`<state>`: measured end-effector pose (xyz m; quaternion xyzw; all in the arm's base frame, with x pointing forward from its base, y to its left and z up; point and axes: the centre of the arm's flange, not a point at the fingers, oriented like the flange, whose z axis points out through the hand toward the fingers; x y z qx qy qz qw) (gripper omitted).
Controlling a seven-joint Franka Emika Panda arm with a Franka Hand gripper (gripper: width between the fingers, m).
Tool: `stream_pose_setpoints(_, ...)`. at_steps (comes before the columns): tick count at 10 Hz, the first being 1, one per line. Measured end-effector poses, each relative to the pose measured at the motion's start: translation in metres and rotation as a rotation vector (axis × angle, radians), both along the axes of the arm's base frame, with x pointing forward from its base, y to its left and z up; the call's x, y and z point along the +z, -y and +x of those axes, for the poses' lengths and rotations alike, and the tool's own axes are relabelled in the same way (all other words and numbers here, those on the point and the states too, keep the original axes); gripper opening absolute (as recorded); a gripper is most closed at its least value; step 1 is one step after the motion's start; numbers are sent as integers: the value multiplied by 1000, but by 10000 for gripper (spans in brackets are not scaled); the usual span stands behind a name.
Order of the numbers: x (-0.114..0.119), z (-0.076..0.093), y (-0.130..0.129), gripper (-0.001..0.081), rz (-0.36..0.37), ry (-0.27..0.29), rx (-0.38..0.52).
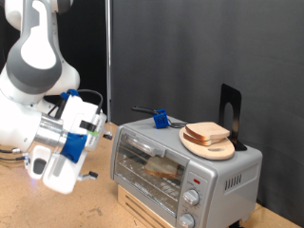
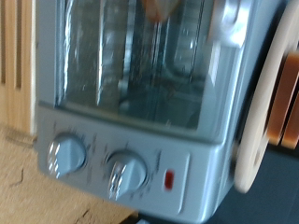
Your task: Make a piece of toast with the oven
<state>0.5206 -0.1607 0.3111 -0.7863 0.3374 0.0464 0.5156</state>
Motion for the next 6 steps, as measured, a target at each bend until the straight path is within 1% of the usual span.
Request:
stream_pose_setpoints(4, -27, 44, 18, 682, -4, -30, -90)
stream_pose_setpoints(5, -35, 56, 24, 682, -15, -25, -123)
stream_pose_setpoints(6, -44, 67, 30, 682, -40, -14, -188)
